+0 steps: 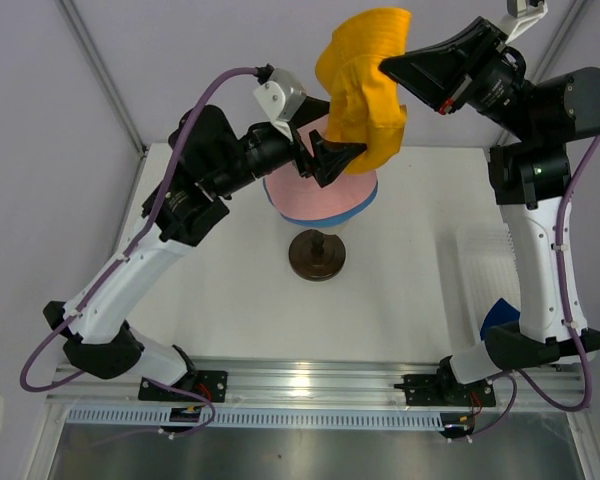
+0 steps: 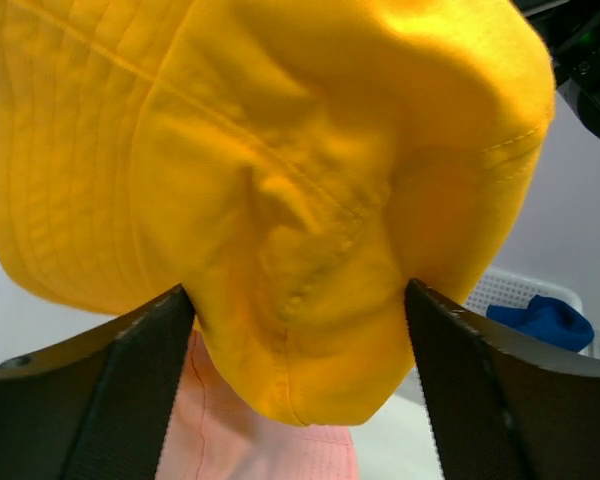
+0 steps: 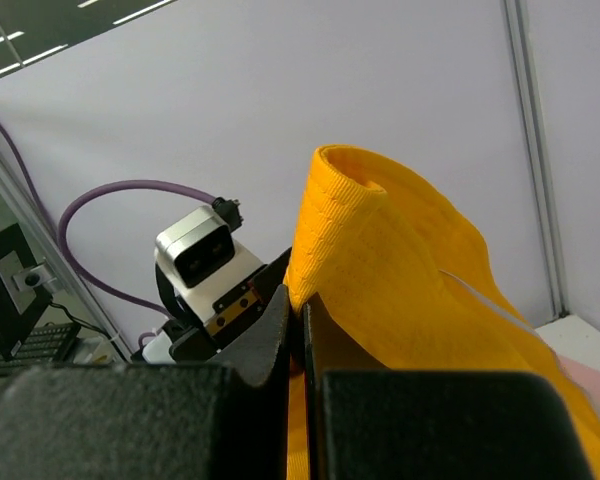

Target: Stack the hats

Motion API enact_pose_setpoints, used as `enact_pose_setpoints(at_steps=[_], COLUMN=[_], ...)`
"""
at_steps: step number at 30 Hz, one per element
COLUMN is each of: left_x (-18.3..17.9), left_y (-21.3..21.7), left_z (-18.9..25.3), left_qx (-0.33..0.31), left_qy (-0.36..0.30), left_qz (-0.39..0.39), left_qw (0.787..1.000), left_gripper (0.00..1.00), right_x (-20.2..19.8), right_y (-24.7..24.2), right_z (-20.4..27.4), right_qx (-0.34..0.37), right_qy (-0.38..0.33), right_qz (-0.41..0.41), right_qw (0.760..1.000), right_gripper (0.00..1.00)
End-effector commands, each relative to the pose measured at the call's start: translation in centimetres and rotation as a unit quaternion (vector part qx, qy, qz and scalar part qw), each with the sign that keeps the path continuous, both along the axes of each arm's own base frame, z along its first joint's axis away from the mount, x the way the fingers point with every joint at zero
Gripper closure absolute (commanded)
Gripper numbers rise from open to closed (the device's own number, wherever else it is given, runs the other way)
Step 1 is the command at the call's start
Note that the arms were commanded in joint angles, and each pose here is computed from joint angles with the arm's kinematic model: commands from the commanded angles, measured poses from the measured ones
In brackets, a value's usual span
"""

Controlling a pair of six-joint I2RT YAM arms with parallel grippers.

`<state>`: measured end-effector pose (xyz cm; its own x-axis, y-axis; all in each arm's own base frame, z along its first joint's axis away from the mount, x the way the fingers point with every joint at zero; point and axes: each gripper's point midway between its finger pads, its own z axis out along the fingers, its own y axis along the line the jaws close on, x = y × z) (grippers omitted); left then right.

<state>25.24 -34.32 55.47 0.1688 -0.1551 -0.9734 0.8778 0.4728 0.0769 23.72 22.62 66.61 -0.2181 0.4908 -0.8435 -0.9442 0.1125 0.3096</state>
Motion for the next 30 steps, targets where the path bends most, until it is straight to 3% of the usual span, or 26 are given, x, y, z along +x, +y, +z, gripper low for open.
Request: enact_pose_setpoints(at_steps=[1, 2, 5, 6, 7, 8, 12, 19, 25, 30], left_x=[-0.7, -0.6, 0.5, 1.0, 1.5, 1.9, 3.0, -0.3, -3.4, -4.3], left_y=[0.1, 0.2, 0.3, 0.2, 0.6, 0.8, 3.0, 7.7, 9.7, 10.9], left_z=[0.9, 1.4, 1.6, 1.5, 1.9, 2.1, 3.7, 7.8, 8.0, 7.7], left_qx=[0.006, 0.001, -0.007, -0.009, -0.016, -0.025, -0.073, -0.17, -0.225, -0.28], left_qy=[-0.061, -0.074, -0.079, -0.077, -0.074, -0.068, -0.038, 0.02, 0.123, 0.221], left_qz=[0.003, 0.009, 0.04, 0.047, 0.068, 0.079, 0.139, 0.138, 0.098, 0.087], left_qw=[0.998, 0.997, 0.996, 0.996, 0.995, 0.994, 0.987, 0.976, 0.961, 0.93], left_gripper=[0.16, 0.2, 0.5, 0.74, 0.9, 0.99, 0.99, 0.99, 0.99, 0.99], right_x=[-1.0, -0.9, -0.6, -0.6, -0.5, -0.2, 1.5, 5.8, 11.8, 15.2], right_y=[0.2, 0.3, 0.6, 0.7, 0.8, 0.7, 0.6, -0.2, -1.7, -0.8], right_z=[1.3, 1.2, 1.0, 1.0, 0.9, 0.8, 0.3, -0.4, -1.8, -4.4], right_qx=[0.015, 0.015, 0.015, 0.015, 0.014, 0.015, 0.013, 0.018, 0.026, 0.011], right_qy=[-0.013, -0.013, -0.006, -0.006, -0.006, -0.004, 0.01, 0.024, 0.059, 0.117], right_qz=[0.011, 0.014, 0.02, 0.02, 0.019, 0.014, -0.023, -0.115, -0.224, -0.227], right_qw=[1.0, 1.0, 1.0, 1.0, 1.0, 1.0, 1.0, 0.993, 0.973, 0.967], right_gripper=[1.0, 1.0, 1.0, 1.0, 1.0, 1.0, 1.0, 1.0, 1.0, 1.0])
